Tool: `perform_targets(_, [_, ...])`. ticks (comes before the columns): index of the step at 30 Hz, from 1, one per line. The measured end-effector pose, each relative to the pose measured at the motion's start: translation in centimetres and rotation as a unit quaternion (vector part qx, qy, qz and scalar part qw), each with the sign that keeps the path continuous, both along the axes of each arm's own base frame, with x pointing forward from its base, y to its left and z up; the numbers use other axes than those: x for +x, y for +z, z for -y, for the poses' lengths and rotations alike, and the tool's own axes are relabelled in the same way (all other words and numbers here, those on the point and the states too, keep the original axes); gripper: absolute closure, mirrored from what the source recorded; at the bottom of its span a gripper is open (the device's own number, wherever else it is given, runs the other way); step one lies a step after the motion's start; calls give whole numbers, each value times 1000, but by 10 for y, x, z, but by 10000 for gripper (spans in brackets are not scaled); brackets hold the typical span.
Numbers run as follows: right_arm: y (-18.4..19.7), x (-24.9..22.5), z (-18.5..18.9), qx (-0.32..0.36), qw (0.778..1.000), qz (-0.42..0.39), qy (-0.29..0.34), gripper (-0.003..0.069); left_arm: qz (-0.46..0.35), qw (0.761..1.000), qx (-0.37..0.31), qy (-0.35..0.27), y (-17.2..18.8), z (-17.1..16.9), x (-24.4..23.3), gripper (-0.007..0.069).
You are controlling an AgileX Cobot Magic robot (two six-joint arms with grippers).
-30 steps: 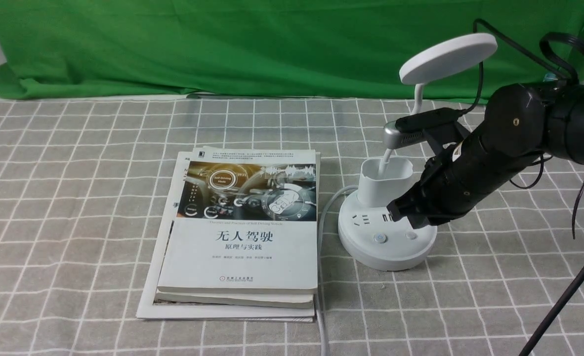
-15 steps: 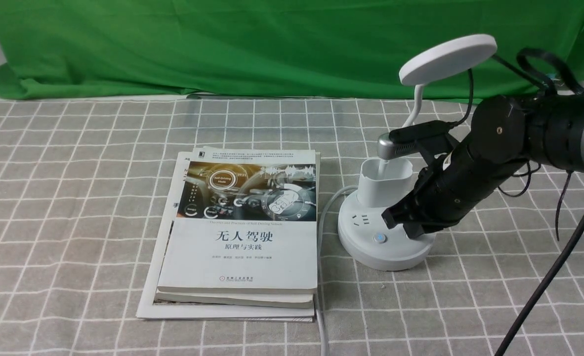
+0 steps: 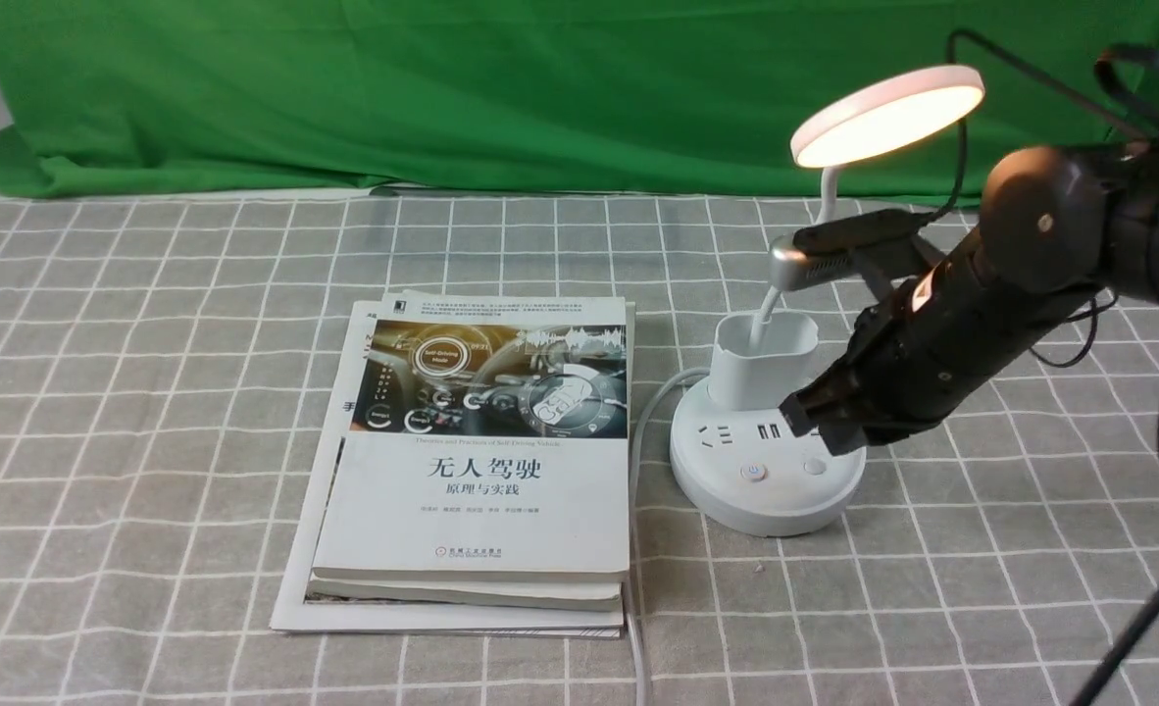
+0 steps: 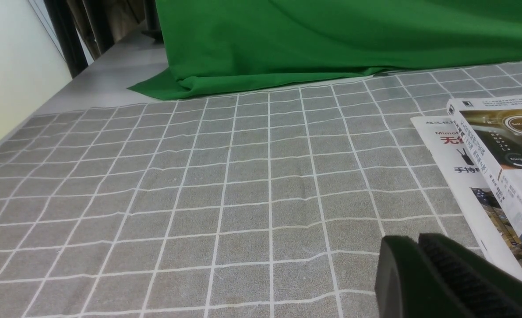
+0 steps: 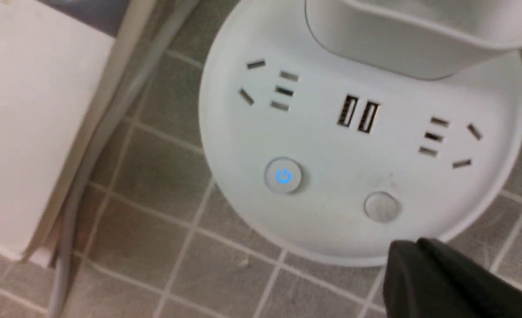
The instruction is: Turn on the desk lamp on the grey coffee tablecloth with your hand.
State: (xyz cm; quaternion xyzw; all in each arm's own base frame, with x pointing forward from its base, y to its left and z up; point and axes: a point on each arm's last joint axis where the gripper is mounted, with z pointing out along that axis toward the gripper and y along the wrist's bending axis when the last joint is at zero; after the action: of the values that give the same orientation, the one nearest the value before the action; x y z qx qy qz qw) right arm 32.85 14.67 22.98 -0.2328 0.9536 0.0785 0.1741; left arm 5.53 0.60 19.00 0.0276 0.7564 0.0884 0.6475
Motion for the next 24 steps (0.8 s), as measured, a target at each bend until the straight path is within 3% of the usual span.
perform_targets(7, [31, -51, 21, 14, 1000, 27, -5, 627, 0, 1000, 0, 0, 0, 0, 0, 606])
perform_targets(16, [54, -152, 64, 60, 993, 101, -33, 625, 0, 1000, 0, 0, 0, 0, 0, 606])
perform_targets(24, [74, -196, 82, 116, 977, 164, -70, 608, 0, 1000, 1, 0, 0, 0, 0, 606])
